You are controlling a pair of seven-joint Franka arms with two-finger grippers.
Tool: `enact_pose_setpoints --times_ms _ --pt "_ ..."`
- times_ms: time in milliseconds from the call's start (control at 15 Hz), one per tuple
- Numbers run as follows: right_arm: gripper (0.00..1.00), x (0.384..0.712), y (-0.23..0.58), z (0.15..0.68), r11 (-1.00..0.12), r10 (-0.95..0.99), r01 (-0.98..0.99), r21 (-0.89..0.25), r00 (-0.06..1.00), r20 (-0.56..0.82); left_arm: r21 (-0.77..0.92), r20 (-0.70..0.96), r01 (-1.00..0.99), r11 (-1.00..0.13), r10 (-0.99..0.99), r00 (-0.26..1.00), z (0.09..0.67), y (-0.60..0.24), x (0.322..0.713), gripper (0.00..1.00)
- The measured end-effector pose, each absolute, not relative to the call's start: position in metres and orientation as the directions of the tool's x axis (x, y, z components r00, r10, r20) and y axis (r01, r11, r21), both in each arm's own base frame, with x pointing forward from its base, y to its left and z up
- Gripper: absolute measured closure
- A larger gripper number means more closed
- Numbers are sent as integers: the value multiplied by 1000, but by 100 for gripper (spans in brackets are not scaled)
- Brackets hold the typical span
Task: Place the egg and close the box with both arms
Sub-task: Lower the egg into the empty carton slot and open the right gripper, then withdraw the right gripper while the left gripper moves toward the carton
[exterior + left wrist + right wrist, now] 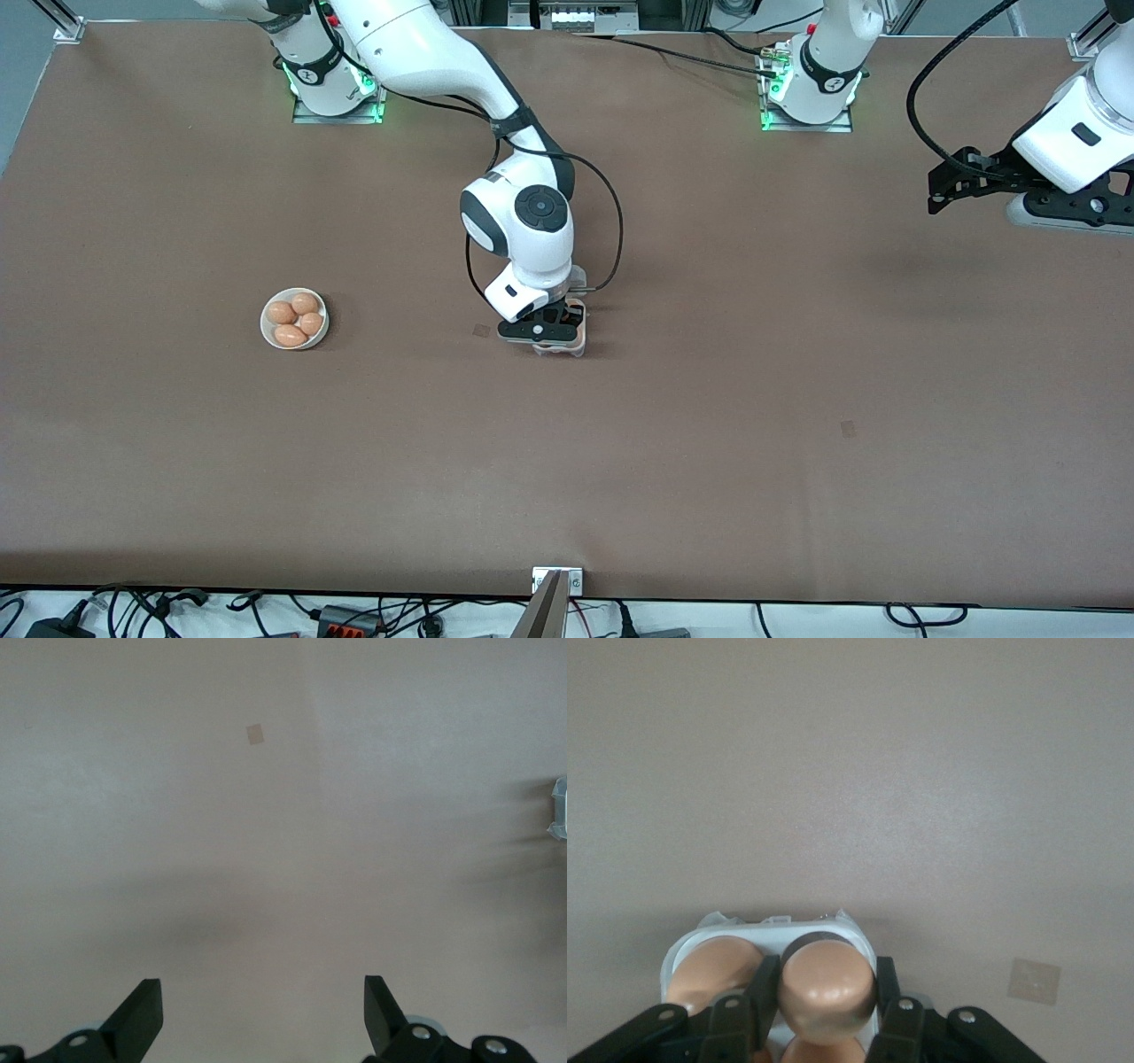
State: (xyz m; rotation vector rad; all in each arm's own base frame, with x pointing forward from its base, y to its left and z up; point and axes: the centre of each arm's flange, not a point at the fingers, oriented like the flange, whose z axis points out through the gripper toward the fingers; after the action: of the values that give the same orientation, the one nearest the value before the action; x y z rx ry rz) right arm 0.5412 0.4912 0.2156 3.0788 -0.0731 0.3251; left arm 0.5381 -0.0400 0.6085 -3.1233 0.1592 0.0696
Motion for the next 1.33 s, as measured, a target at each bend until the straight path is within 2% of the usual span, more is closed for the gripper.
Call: enact_pose_setpoints --times_ms 67,133,467,533,933,1333 --pt "52 541 491 216 -998 -42 -52 39 977 210 -11 -45 -102 -995 -101 994 609 -40 538 0" --pt "48 540 491 216 -998 -44 -53 39 977 209 -11 -45 -102 -995 -101 994 609 -40 538 0" --pt "4 541 481 213 -996 -56 -68 51 977 204 -11 -45 -102 -995 -101 994 609 -40 538 0" --pt "0 541 482 215 -997 -56 -67 48 977 206 -11 -45 -102 -995 -101 994 609 -40 538 0" --pt "0 553 477 262 -996 -89 -88 -14 966 245 -11 -45 -102 -995 -101 994 608 -40 538 0" --pt "0 574 431 311 -997 -82 -76 -33 961 263 -11 -45 -102 -995 -101 994 608 -40 538 0"
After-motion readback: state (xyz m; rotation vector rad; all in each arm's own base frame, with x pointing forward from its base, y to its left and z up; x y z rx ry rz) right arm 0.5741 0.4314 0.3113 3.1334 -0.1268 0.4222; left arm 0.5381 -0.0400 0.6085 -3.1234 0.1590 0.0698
